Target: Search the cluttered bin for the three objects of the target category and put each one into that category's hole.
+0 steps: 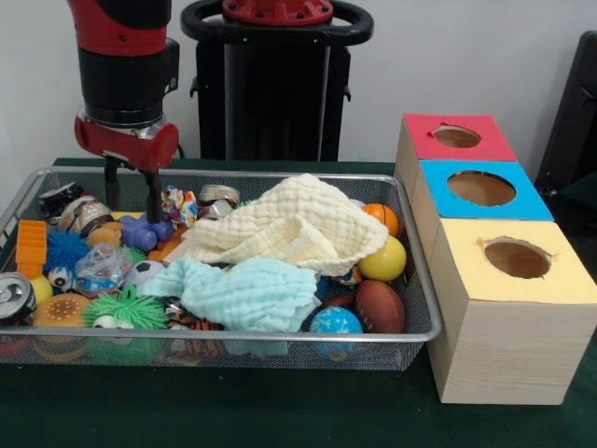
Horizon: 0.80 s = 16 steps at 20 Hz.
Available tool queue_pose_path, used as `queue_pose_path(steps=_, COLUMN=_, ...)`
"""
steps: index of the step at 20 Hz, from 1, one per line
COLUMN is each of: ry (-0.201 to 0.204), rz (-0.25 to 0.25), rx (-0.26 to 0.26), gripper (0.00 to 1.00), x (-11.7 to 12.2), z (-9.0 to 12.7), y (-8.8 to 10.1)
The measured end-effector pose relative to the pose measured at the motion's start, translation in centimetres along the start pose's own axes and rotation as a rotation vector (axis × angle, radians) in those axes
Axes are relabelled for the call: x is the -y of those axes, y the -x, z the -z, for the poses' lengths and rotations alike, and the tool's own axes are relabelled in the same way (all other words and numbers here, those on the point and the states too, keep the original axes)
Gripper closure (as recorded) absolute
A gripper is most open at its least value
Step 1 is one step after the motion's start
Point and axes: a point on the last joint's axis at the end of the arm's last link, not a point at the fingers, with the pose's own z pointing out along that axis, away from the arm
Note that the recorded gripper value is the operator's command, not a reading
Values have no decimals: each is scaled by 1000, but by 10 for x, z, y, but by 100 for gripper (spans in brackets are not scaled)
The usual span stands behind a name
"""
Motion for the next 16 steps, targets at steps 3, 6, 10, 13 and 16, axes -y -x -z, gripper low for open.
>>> queue_pose_path(steps=3, ry=12, rz=32, rx=0, gripper=0, x=2, z=-8, y=-11)
queue_pose_path(steps=6, ry=17, rz=56, rx=4, gripper=0, x=2, z=-12, y=-19)
queue_pose_path(steps=10, ry=10, rz=102, rx=17, gripper=0, x=7, z=-18, y=-31)
queue_pose_path(steps=13, ry=-3, rz=147, rx=37, gripper=0, x=12, z=-22, y=-37)
queue_pose_path(steps=16, ry=-16, rz=188, rx=62, gripper=0, x=15, z=-24, y=-40)
